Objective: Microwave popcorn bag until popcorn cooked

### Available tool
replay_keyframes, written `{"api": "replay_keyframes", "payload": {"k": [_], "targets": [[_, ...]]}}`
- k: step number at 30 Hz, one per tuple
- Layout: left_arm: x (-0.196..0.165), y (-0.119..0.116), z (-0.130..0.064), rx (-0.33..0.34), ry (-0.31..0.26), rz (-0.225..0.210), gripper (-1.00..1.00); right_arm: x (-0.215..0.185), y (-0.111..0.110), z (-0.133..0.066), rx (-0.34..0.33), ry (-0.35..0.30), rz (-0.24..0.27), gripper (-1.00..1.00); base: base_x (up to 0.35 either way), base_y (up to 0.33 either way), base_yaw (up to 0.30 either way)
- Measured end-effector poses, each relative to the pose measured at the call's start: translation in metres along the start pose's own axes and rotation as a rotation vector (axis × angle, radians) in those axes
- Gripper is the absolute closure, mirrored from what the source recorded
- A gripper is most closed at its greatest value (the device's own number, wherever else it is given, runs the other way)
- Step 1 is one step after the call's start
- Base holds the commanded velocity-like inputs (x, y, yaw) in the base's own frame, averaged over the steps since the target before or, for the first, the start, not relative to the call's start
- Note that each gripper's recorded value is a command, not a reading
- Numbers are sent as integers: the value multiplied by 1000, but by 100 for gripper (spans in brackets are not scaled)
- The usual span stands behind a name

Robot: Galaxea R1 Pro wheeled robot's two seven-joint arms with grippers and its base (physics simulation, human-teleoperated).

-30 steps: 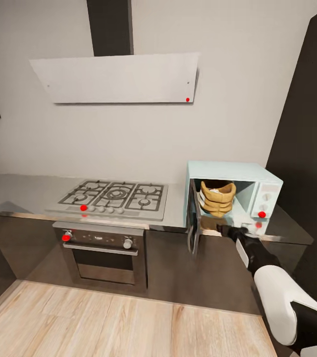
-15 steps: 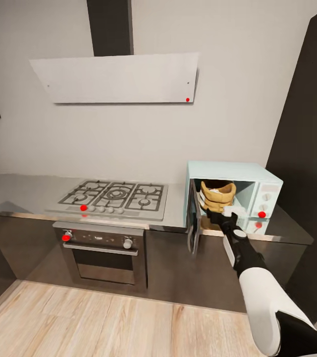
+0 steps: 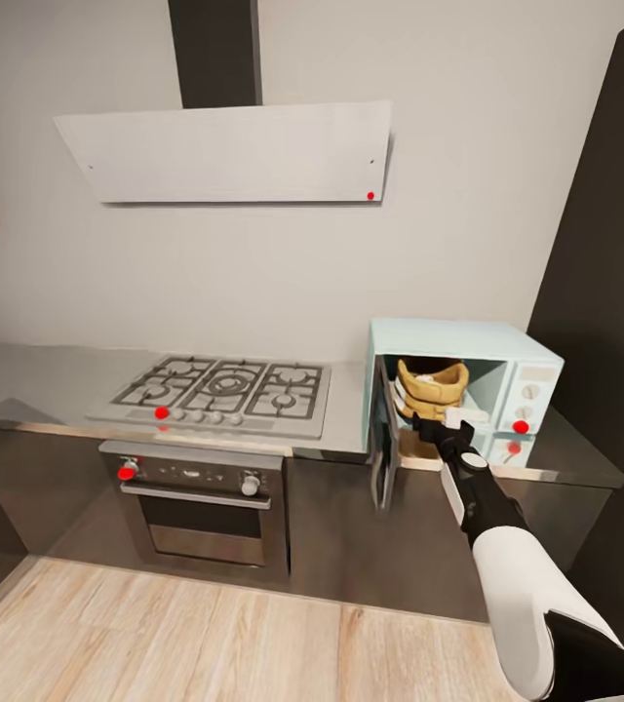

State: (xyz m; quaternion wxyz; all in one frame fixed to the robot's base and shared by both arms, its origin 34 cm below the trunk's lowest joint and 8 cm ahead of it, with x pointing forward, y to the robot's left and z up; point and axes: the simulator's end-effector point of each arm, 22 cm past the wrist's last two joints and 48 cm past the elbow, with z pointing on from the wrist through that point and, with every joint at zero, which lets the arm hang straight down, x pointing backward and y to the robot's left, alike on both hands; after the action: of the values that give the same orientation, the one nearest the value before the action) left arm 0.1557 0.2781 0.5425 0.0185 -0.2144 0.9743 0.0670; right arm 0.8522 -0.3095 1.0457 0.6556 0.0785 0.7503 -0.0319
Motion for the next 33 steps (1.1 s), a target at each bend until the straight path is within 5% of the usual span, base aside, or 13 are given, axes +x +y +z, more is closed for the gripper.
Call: {"api": "replay_keyframes", "payload": {"k": [33], "targets": [[0, 0, 0, 0, 0, 0, -100, 22, -20, 1, 22, 43, -14, -100, 172, -78, 0]]}}
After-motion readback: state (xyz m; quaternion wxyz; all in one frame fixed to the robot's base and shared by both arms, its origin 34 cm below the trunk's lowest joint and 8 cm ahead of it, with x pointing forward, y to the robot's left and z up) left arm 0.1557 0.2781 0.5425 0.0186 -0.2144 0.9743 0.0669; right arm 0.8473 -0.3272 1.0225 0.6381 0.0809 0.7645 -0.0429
